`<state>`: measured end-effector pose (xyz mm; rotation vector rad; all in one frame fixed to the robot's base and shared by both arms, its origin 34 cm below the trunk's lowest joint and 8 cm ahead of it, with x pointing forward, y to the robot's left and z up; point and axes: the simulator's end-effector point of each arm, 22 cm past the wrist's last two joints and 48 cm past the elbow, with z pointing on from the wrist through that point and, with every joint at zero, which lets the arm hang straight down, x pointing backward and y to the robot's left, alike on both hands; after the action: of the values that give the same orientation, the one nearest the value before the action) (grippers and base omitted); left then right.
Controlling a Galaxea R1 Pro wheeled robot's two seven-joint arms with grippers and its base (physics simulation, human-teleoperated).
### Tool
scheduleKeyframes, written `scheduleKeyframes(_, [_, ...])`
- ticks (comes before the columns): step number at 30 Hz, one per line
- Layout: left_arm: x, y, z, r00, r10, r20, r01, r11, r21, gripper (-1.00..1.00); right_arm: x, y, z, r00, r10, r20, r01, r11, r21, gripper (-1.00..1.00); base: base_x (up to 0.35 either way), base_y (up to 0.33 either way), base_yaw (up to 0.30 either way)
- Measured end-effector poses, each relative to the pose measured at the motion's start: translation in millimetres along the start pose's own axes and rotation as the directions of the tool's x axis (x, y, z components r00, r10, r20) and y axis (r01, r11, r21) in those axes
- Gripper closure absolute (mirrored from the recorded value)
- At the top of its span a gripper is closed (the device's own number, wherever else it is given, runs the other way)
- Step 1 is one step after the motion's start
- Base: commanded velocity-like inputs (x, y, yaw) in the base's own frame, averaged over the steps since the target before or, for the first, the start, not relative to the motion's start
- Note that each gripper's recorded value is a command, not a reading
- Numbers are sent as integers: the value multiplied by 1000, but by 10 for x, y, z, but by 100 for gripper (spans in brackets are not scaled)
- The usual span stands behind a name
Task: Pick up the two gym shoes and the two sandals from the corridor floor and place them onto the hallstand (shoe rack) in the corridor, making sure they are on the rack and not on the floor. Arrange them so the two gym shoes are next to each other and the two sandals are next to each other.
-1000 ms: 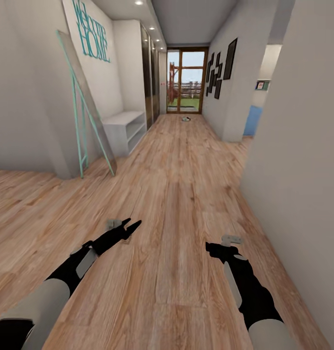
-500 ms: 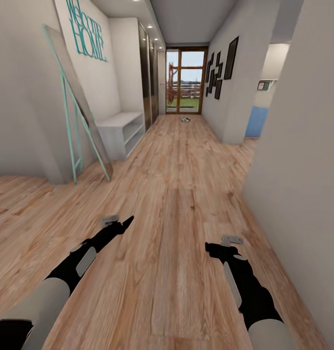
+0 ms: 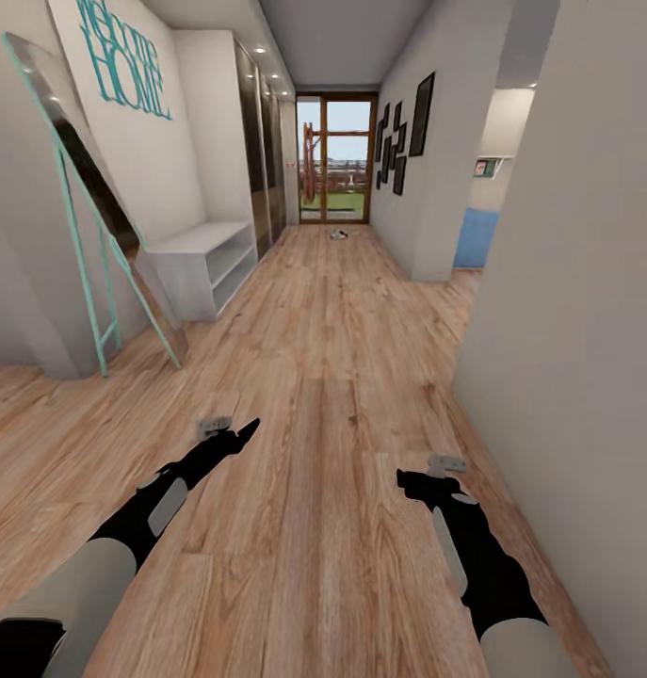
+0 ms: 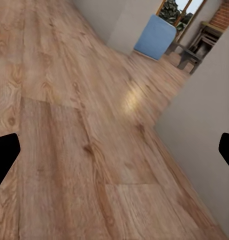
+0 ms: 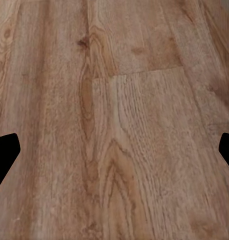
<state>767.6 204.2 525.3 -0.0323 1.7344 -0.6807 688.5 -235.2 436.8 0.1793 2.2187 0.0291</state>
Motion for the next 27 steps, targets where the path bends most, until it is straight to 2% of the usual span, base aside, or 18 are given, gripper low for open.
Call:
scheduleKeyframes(10, [-8, -3, -1, 1000, 0, 1, 0, 1000, 0, -100, -6, 2, -3, 1000, 0, 1, 0, 1000, 0, -100, 347, -96, -25])
scheduleKeyframes(27, [-16, 6, -4, 1000, 0, 1, 0, 1000, 0, -100, -10, 3, -4, 1000, 0, 2, 0, 1000, 0, -100, 349, -6, 0])
